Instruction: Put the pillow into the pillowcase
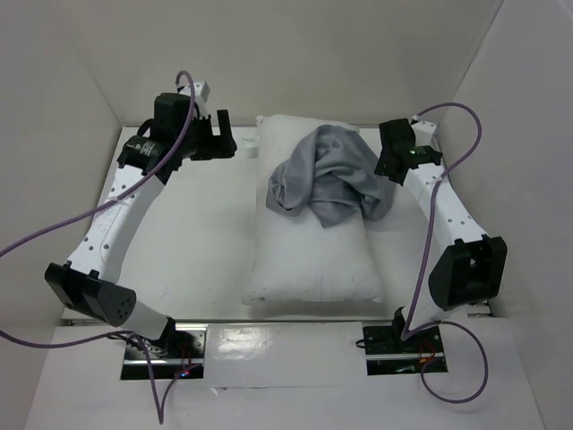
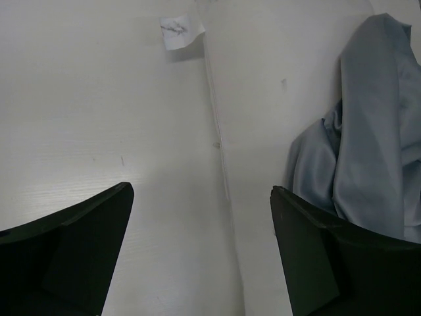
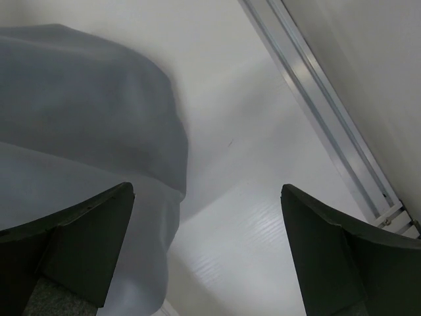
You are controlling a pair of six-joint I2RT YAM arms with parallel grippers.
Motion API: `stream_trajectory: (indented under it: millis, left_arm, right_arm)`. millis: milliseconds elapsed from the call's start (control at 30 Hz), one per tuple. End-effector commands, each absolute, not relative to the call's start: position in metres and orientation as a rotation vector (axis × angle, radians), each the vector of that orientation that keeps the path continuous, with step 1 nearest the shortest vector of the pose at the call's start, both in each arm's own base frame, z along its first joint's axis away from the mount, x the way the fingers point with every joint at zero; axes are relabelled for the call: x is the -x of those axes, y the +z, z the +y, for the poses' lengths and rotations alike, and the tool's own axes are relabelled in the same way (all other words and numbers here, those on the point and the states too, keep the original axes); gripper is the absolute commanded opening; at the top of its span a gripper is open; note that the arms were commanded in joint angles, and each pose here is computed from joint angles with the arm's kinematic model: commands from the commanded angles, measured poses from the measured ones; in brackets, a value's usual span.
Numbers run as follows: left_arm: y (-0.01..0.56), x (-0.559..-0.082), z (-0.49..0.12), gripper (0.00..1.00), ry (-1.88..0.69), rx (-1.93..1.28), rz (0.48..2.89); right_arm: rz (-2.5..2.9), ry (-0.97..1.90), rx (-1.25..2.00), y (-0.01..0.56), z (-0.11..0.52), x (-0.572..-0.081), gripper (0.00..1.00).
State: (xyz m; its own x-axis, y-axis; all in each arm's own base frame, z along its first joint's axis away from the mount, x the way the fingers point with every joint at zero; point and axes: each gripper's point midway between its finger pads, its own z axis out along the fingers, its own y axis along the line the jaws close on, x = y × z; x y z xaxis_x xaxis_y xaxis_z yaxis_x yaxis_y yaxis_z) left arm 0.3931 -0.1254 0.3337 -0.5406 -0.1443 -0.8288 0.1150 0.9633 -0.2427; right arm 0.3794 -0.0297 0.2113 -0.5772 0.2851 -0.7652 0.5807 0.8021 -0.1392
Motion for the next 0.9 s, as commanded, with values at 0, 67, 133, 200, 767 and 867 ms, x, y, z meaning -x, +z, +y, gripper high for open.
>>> stream_trajectory:
  millis: [0,67,133,200,767,867]
  left_arm:
    - [0.342,-0.393,-0.139,1.00,-0.344,-0.008,2.107]
    - [0.343,-0.393,-0.143,1.00,-0.348,-0.017,2.113]
    - [0.338,-0.392,-0.155,1.00,-0.355,-0.060,2.154]
    - [0.343,-0.390,-0.165,1.00,-0.381,-0.106,2.165]
    - [0.269,-0.327,-0.293,1.00,-0.580,-0.492,2.385]
    - [0.244,-0.332,-0.300,1.00,-0.575,-0.482,2.448]
  right_arm:
    - [2.177,-0.403,-0.661,0.214,-0.027,-0.381,1.00]
    - [2.177,-0.386,-0.647,0.218,-0.025,-0.380,1.00]
    - [2.176,-0.379,-0.645,0.221,-0.027,-0.379,1.00]
    - [2.177,-0.338,-0.627,0.226,-0.022,-0.380,1.00]
    - [2.273,0.235,-0.193,0.234,0.065,-0.367,1.00]
    - [2.278,0.372,-0.167,0.218,0.086,-0.374,1.00]
